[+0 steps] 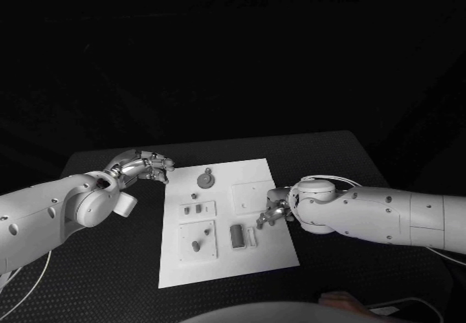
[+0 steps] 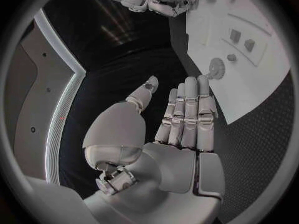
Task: Assemble the parts on the task board
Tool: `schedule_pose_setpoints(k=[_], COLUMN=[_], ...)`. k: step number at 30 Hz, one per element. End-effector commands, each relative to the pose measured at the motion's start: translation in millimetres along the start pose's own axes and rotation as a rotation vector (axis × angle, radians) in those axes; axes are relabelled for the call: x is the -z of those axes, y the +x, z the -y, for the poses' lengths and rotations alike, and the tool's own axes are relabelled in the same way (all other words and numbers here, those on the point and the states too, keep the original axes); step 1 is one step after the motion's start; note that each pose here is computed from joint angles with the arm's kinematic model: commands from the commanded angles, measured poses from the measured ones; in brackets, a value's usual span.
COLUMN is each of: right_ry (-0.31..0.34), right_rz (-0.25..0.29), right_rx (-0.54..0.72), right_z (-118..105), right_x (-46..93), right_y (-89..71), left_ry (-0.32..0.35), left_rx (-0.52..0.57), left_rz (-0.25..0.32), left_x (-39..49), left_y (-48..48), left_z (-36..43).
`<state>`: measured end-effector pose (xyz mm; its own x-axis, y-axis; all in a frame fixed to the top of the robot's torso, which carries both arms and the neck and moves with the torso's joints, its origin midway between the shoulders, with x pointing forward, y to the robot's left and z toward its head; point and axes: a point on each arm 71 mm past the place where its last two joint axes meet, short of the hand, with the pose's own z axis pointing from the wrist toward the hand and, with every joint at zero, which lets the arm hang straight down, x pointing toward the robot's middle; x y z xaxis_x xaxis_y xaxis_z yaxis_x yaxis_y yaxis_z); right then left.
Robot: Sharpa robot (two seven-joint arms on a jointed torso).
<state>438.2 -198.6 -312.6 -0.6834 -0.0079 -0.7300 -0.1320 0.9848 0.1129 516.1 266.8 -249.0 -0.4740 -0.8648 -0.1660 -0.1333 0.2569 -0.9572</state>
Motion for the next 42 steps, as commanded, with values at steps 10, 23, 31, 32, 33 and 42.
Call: schedule_pose_setpoints(k=[10, 23, 31, 32, 33, 42], right_ry=[-0.008, -0.013, -0.006, -0.006, -0.007, -0.001], right_rz=[0.032, 0.044, 0.003, -0.02, -0.044, -0.144], right_rx=[0.179, 0.202, 0.226, 0.205, 0.18, 0.044], right_z=[-12.8, -15.1, -15.4, -14.2, -13.1, -2.6], right_x=[-8.0, -9.0, -11.0, -11.2, -11.2, -10.8], right_y=[8.9, 9.7, 12.9, 14.4, 16.1, 23.2], left_ry=[0.003, -0.001, -0.001, -0.001, -0.001, -0.002], left_rx=[0.0, 0.0, 0.001, 0.001, 0.001, -0.001], left_rz=[-0.024, -0.028, -0.032, -0.033, -0.033, -0.033], left_x=[-0.1, 0.4, 0.1, 0.1, 0.1, 0.5], left_y=[2.5, 2.3, 4.3, 4.3, 4.3, 4.6], left_z=[0.7, 0.4, 0.9, 0.9, 0.9, 0.9])
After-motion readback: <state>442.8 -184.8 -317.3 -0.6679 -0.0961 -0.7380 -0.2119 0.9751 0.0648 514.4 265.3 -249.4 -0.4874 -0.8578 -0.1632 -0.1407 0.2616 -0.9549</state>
